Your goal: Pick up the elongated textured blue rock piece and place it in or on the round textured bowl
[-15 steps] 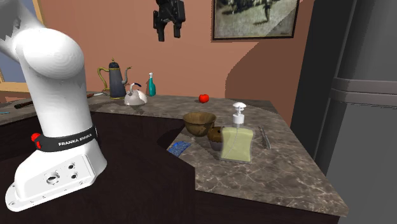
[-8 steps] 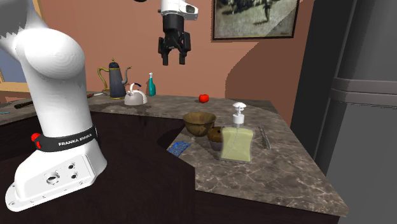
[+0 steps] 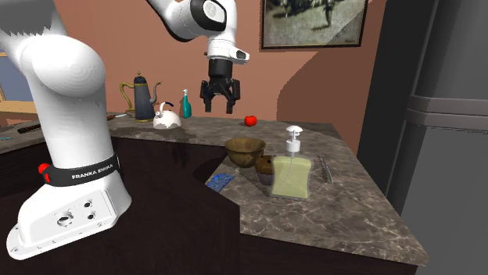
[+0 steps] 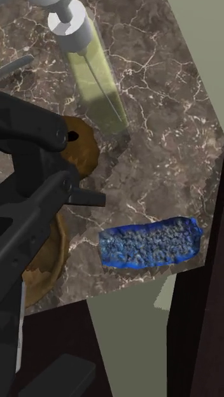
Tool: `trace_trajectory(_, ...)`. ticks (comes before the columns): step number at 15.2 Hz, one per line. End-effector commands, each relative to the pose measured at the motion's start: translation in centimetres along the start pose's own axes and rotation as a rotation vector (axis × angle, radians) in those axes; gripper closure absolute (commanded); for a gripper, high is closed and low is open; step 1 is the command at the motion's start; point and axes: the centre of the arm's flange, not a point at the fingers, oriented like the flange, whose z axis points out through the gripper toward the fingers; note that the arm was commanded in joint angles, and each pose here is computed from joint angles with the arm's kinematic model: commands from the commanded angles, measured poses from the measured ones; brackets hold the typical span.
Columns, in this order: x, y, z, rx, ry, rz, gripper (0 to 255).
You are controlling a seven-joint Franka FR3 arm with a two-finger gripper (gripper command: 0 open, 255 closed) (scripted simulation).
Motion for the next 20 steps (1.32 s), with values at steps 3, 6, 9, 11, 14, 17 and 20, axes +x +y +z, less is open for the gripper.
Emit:
trace_trajectory(3,2.0,-0.4,5.1,-0.003,-0.035,-0.044,0)
trace_trajectory(6,3.4,-0.8,9.0,-0.005,-0.063,-0.076,0)
trace_trajectory(9,4.6,-1.2,12.9,-0.008,-0.09,-0.109,0)
trace_trajectory(11,5.4,-1.5,15.5,-0.009,-0.109,-0.13,0)
trace_trajectory(14,5.7,-1.6,17.5,-0.01,-0.119,-0.142,0)
trace_trajectory(17,5.5,-1.6,19.0,-0.01,-0.119,-0.142,0)
trace_trajectory(20,5.3,-1.5,20.9,-0.01,-0.119,-0.142,0)
